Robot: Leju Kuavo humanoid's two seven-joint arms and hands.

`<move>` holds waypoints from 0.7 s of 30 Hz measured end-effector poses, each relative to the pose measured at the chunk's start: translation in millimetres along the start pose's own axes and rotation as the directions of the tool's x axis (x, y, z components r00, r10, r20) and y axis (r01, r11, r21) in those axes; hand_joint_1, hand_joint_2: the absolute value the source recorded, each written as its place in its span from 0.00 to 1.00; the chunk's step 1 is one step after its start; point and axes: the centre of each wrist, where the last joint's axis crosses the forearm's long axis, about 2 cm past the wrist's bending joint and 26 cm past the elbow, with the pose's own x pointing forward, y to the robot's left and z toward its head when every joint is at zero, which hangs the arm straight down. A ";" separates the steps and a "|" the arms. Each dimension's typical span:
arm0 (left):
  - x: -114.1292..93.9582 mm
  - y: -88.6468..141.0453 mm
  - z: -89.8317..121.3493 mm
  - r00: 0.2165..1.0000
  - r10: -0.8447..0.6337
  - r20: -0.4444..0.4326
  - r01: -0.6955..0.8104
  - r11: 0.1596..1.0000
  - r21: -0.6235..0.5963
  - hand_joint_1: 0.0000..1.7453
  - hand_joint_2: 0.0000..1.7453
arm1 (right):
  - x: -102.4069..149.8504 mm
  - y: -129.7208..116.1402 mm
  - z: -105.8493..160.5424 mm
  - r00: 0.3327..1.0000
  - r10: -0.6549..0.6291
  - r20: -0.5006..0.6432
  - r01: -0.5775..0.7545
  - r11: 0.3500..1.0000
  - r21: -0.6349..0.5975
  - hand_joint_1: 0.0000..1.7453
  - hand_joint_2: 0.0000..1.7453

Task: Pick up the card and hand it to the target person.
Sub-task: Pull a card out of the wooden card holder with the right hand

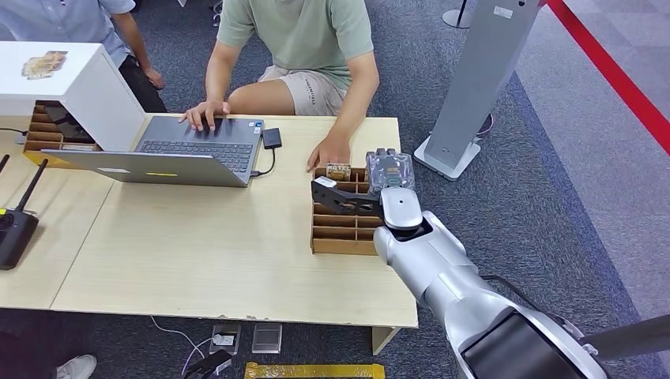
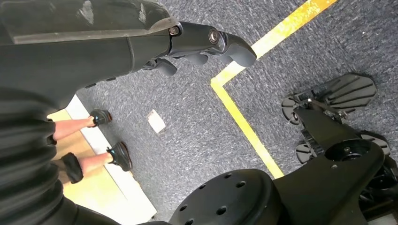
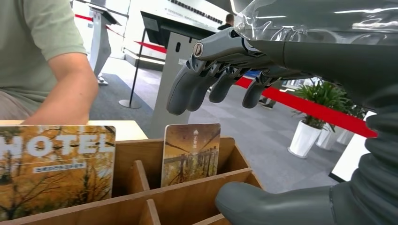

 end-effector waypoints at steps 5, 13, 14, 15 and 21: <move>2.2 0.6 0.5 1.000 -0.010 0.001 0.010 1.000 -0.002 0.00 1.00 | -5.1 3.3 -1.1 1.000 0.004 -0.018 -0.004 1.000 0.009 0.37 1.00; 6.5 1.8 1.3 1.000 -0.024 0.007 0.024 1.000 -0.001 0.00 1.00 | -11.7 6.9 -2.4 1.000 0.006 -0.026 -0.005 1.000 0.010 0.42 1.00; 6.6 1.8 1.3 1.000 -0.026 0.008 0.026 1.000 -0.001 0.00 1.00 | -12.0 7.1 -2.4 1.000 0.005 -0.023 -0.004 1.000 0.010 0.43 1.00; 6.7 1.7 1.3 1.000 -0.028 0.009 0.028 1.000 0.000 0.00 1.00 | -12.1 7.2 -2.4 1.000 0.003 -0.019 -0.003 1.000 0.008 0.43 1.00; 7.2 1.9 1.4 0.999 -0.030 0.014 0.030 1.000 0.003 0.00 1.00 | -11.8 10.3 -1.5 1.000 -0.009 0.004 0.009 1.000 0.014 0.43 1.00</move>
